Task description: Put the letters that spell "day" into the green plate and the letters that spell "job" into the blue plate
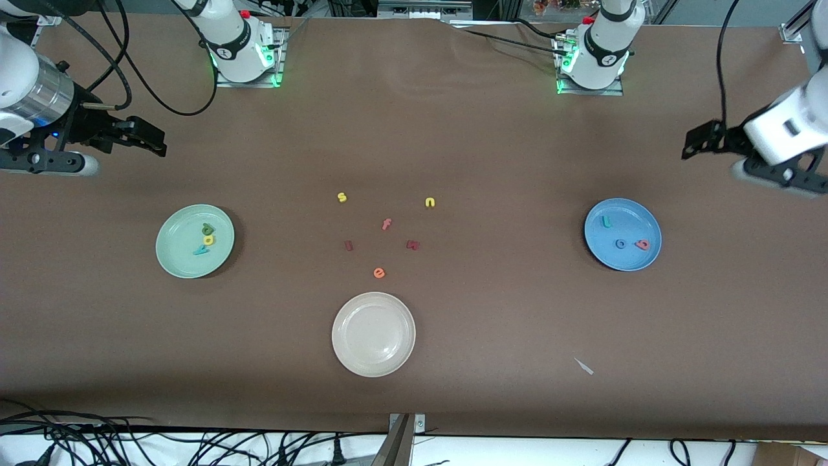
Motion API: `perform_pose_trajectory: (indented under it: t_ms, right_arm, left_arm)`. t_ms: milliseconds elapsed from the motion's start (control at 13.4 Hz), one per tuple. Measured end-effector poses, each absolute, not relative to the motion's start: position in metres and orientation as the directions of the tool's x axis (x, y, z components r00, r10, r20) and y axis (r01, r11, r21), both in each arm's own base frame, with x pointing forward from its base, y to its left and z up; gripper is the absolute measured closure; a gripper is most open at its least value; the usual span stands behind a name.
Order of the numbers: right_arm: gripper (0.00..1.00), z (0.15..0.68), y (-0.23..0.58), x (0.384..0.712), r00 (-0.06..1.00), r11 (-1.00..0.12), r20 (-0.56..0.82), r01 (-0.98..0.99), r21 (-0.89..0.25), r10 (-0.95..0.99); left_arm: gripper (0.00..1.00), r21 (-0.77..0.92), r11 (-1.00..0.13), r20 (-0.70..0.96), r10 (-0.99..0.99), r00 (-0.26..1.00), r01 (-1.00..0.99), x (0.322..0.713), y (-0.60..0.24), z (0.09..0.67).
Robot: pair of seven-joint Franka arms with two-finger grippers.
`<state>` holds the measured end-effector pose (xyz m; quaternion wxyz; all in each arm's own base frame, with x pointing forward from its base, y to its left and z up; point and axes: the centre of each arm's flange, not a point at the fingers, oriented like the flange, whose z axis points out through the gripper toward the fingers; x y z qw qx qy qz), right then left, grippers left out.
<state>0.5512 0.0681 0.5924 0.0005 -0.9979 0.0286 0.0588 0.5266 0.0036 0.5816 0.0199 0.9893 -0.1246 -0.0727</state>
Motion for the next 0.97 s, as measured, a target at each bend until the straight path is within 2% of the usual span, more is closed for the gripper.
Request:
perform_pose_trajectory:
  t_ms: [597, 970]
  right_arm:
    - [0.00, 0.592, 0.068, 0.551, 0.991, -0.998, -0.117, -0.058, 0.003, -0.057]
    - [0.00, 0.592, 0.068, 0.551, 0.991, -0.998, -0.117, -0.058, 0.004, -0.058]
  left_arm:
    - [0.00, 0.018, -0.978, -0.134, -0.208, 0.969, -0.207, 0.510, -0.058, 0.596]
    - [0.00, -0.004, -0.984, -0.106, -0.174, 0.979, -0.176, 0.526, -0.040, 0.608]
